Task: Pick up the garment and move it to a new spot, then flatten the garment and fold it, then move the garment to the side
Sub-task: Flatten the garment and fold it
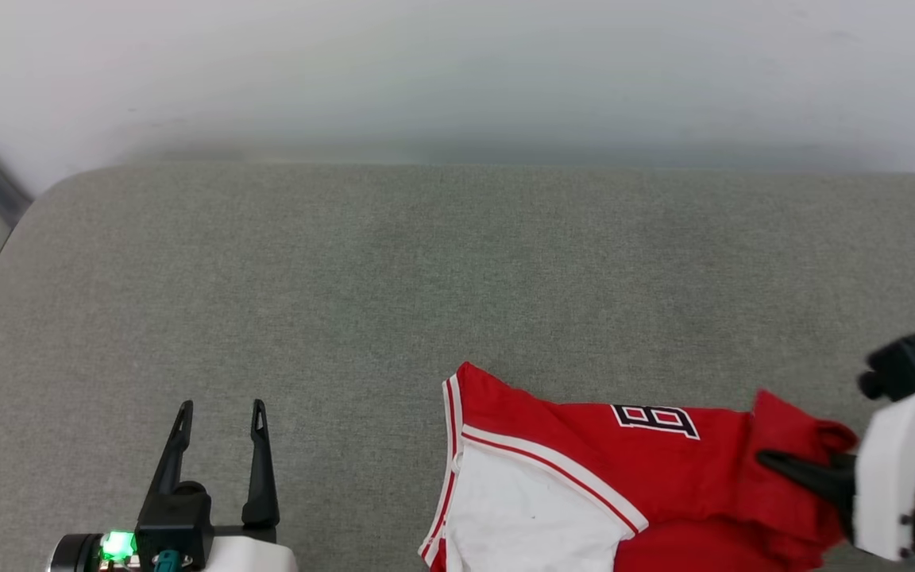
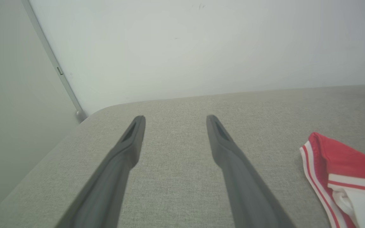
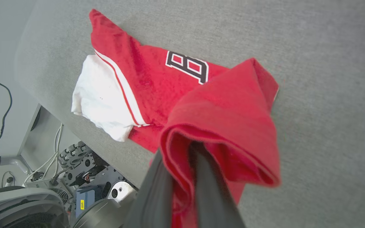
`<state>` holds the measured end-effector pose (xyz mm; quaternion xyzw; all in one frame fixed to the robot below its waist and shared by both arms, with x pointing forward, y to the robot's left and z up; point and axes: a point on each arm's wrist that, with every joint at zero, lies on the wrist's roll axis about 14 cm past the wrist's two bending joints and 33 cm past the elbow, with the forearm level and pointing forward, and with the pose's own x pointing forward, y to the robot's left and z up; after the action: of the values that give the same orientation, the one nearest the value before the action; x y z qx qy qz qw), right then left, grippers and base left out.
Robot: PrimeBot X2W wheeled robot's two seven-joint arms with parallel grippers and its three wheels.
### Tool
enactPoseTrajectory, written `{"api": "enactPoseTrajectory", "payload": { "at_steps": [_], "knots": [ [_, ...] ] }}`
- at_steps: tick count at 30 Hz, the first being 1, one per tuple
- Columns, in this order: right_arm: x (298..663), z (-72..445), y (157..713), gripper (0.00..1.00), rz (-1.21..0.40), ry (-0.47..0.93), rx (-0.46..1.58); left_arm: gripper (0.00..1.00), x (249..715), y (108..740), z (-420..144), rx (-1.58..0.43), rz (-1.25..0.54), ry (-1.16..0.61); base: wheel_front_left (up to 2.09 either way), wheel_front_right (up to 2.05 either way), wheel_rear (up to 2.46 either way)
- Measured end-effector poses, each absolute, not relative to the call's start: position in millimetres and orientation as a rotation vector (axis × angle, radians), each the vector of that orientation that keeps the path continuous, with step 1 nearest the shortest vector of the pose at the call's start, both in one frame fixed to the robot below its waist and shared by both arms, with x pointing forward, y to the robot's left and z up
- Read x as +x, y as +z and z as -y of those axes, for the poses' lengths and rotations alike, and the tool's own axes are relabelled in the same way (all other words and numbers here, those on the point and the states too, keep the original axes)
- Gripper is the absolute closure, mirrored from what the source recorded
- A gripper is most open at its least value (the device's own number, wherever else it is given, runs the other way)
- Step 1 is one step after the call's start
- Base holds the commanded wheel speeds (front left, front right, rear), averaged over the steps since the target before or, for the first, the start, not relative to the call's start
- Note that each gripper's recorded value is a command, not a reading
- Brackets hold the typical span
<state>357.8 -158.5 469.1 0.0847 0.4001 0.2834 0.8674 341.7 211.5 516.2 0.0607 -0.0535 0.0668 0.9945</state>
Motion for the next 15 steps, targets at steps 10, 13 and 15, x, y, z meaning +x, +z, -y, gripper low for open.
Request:
{"api": "enactPoseTrajectory", "payload": {
  "at_steps": [10, 13, 15],
  "knots": [
    [369, 49, 469, 1.00, -0.842, 0.869, 0.027, 0.00, 355, 511, -214, 0.120, 0.092, 0.140, 0.00, 0.00, 0.00],
    [368, 21, 461, 1.00, -0.863, 0.935, -0.024, 0.00, 360, 510, -214, 0.119, 0.088, 0.138, 0.00, 0.00, 0.00],
    [367, 7, 452, 1.00, -0.883, 0.964, -0.060, 0.00, 363, 508, -213, 0.117, 0.083, 0.136, 0.00, 0.00, 0.00]
  ]
}}
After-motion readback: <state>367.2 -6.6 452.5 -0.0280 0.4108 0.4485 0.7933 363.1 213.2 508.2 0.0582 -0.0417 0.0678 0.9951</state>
